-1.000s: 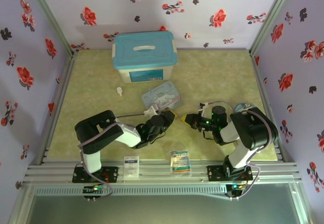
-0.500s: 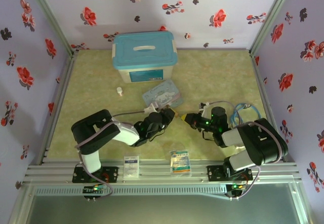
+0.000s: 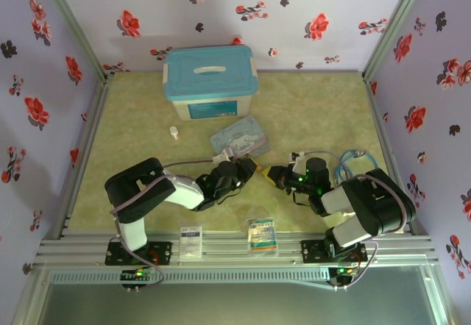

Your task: Unlock the padlock with the key

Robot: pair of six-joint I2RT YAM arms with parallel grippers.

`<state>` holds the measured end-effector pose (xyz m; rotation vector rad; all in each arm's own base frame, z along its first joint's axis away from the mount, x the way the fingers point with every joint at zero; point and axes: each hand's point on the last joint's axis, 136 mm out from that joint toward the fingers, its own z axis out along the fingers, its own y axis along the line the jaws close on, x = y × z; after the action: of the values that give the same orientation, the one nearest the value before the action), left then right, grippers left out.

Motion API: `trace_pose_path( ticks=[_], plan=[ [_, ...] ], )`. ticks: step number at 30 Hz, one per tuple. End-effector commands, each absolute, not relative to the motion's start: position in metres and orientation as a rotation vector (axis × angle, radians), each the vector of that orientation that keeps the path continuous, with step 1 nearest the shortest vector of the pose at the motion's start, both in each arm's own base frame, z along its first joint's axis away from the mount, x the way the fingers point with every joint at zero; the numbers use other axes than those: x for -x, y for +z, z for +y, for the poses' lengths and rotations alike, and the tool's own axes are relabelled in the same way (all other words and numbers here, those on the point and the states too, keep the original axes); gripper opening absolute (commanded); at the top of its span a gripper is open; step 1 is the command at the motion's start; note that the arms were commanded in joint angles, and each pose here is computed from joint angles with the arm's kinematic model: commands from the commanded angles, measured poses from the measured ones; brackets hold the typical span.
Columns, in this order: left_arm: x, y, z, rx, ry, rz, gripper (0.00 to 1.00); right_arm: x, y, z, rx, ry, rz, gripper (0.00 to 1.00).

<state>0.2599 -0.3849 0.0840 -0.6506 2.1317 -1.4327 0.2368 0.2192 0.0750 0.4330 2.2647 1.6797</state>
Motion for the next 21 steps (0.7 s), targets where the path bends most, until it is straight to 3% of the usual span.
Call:
trace_pose_path(
  ticks=[1, 11, 21],
  plan=[
    [-0.244, 0.102, -0.415, 0.525, -1.557, 2.154, 0.07, -0.234, 0.096, 0.233, -0.267, 1.718, 2.210, 0.00],
    [-0.246, 0.092, -0.414, 0.490, -1.489, 2.194, 0.18, -0.228, 0.107, 0.247, -0.353, 1.773, 2.218, 0.00],
    [-0.250, 0.088, -0.416, 0.488, -1.490, 2.193, 0.15, -0.214, 0.083, 0.247, -0.414, 1.724, 2.304, 0.00]
  ],
)
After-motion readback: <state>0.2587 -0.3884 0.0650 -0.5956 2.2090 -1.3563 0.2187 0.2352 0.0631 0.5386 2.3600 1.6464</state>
